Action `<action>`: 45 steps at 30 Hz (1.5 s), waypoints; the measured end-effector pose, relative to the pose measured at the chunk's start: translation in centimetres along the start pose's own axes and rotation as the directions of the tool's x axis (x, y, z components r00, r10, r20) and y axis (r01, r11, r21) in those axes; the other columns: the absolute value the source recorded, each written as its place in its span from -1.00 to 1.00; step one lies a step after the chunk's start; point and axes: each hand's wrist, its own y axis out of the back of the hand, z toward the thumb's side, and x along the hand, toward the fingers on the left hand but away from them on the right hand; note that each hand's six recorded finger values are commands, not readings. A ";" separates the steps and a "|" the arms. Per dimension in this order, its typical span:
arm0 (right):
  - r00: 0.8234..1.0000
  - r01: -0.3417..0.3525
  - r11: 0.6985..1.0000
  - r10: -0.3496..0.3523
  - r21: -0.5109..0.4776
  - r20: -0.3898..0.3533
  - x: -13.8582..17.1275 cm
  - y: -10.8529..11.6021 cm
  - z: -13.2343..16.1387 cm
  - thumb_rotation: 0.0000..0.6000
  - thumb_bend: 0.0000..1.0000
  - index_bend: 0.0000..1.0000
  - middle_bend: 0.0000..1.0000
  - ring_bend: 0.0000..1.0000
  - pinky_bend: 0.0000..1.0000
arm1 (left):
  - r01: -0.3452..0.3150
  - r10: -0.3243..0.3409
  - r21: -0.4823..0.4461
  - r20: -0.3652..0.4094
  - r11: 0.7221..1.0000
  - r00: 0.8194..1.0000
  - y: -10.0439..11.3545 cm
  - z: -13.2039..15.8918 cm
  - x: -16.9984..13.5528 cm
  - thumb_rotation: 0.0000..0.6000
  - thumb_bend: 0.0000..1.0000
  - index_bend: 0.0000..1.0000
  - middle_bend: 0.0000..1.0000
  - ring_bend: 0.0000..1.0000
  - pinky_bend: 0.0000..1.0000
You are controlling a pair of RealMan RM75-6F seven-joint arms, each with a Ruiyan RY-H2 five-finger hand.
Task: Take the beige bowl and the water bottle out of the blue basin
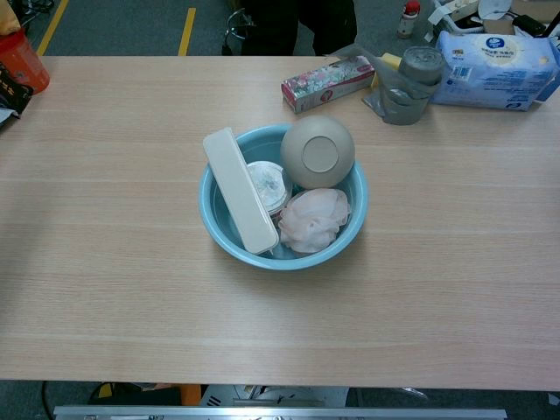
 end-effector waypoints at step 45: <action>0.874 -0.450 0.867 0.378 -0.215 -0.306 -13.1 -3.8 13.6 1.00 -0.61 -0.46 -0.51 -0.69 -0.49 | 0.025 -0.025 -0.002 -0.038 1.000 0.999 -1.0 -1.3 -0.1 1.00 -0.29 -0.62 -0.65 -0.68 -0.93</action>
